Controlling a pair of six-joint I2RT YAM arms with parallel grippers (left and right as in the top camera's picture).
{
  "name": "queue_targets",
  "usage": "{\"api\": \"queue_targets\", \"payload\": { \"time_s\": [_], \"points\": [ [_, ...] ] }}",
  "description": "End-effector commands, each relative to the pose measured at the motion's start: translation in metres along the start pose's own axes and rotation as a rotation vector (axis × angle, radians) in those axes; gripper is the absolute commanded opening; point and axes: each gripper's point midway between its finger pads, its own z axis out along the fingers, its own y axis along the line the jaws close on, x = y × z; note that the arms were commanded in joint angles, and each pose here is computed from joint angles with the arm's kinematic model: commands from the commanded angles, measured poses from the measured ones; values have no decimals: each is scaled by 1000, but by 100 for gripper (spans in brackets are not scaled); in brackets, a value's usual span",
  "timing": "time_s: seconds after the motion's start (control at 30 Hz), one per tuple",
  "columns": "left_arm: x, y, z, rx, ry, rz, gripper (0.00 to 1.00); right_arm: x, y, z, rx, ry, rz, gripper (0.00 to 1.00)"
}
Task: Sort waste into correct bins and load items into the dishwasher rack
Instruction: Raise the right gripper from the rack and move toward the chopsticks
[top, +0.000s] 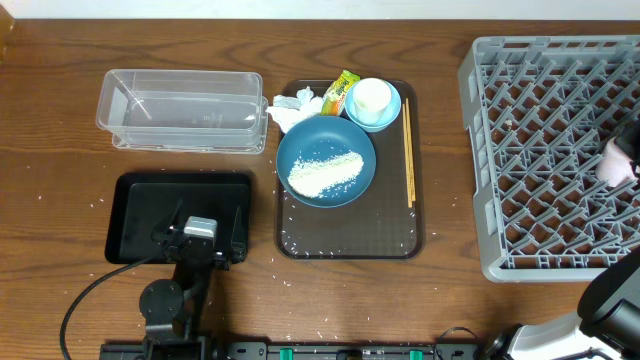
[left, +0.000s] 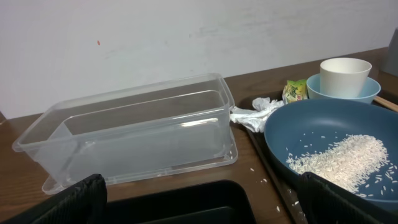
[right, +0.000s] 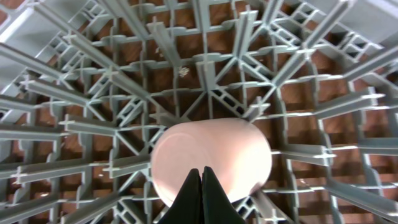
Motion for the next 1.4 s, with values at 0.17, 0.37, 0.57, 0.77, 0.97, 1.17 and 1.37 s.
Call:
{"api": "queue_targets", "payload": {
  "time_s": [0.17,0.37,0.57,0.77,0.97,1.17,1.37],
  "points": [
    [16,-2,2,6,39,-12,100,14,-1,18,-9,55,-21,1],
    [16,-2,2,6,39,-12,100,18,-19,22,90,66,-26,1],
    [16,-2,2,6,39,-12,100,18,-45,6,241,53,15,1],
    [16,-2,2,6,39,-12,100,-1,-42,-24,226,-25,43,1],
    [16,-2,2,6,39,-12,100,-11,18,-62,-124,-45,47,24],
    [16,-2,2,6,39,-12,100,-20,125,-136,-798,-47,-31,58],
    [16,-2,2,6,39,-12,100,0,182,-160,-948,-8,-96,73]
  ]
}}
